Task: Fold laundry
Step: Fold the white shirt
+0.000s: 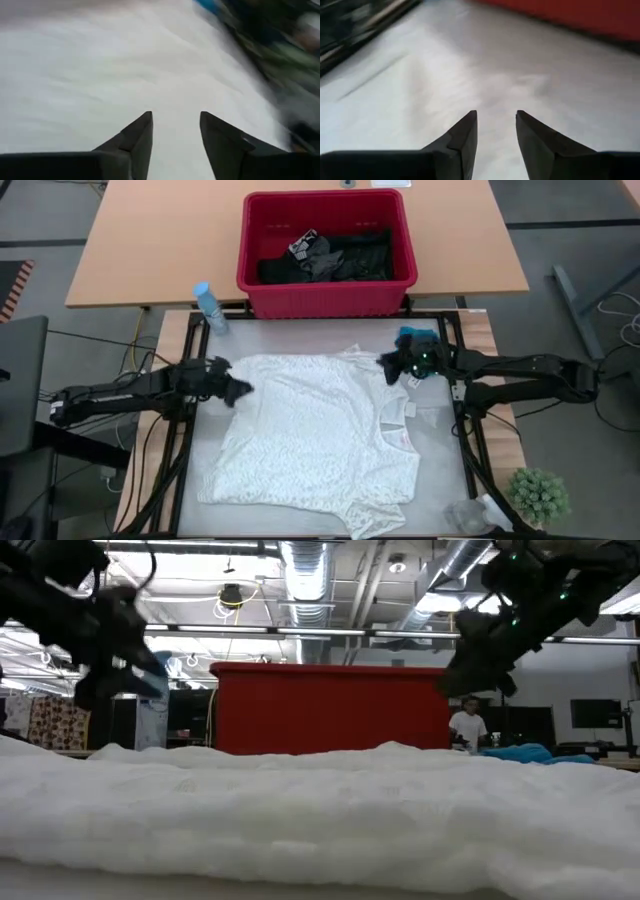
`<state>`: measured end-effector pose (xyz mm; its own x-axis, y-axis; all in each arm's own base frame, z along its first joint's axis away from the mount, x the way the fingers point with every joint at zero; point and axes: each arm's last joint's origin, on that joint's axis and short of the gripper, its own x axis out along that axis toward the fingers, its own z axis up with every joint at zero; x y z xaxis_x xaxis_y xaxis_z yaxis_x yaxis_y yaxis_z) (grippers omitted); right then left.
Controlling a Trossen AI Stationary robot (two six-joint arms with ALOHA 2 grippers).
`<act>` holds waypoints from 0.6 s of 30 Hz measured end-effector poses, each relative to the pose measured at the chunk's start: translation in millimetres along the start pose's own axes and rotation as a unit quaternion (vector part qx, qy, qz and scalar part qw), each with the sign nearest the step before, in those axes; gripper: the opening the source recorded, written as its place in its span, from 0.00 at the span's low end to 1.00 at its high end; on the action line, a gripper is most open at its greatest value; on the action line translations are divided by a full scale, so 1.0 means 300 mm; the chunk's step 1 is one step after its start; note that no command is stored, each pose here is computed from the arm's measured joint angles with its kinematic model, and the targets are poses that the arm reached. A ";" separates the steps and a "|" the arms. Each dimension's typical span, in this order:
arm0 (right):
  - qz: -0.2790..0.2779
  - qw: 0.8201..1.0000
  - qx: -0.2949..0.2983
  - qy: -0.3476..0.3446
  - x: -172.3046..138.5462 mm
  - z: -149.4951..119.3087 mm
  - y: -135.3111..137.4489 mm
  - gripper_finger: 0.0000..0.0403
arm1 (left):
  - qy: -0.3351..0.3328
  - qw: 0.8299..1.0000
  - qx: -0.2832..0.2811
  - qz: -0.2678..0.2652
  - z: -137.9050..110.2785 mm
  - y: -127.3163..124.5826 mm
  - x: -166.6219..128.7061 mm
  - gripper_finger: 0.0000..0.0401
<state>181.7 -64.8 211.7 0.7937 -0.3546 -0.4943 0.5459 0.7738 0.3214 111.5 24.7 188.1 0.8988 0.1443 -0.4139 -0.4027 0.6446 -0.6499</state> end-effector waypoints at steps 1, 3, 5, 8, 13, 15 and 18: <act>0.033 0.999 -0.007 0.013 -0.002 -0.006 0.020 0.37 | 0.025 0.999 0.003 -0.037 0.004 -0.020 -0.003 0.34; 0.090 0.995 -0.015 0.044 -0.007 -0.029 0.064 0.34 | 0.060 0.994 0.010 -0.088 0.015 -0.064 -0.010 0.28; 0.117 0.988 -0.031 0.092 -0.009 -0.076 0.109 0.30 | 0.088 0.991 0.020 -0.103 0.019 -0.101 -0.009 0.19; 0.124 0.980 -0.055 0.149 -0.018 -0.156 0.175 0.22 | 0.104 0.990 0.037 -0.091 0.017 -0.150 0.012 0.05; 0.129 0.972 -0.076 0.183 -0.047 -0.265 0.277 0.04 | 0.128 0.990 0.056 -0.029 -0.024 -0.207 0.082 0.01; 0.123 0.971 -0.071 0.191 -0.058 -0.305 0.305 0.04 | 0.137 0.988 0.069 -0.016 -0.051 -0.224 0.116 0.00; 0.104 0.972 -0.056 0.205 -0.064 -0.356 0.330 0.06 | 0.152 0.985 0.084 0.002 -0.093 -0.234 0.164 0.00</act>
<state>191.7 74.6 166.7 0.6978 0.0368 -0.7154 0.3346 0.8663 0.3709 179.3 -34.3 195.5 0.7935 -0.0688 -0.6047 -0.3485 0.7631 -0.5442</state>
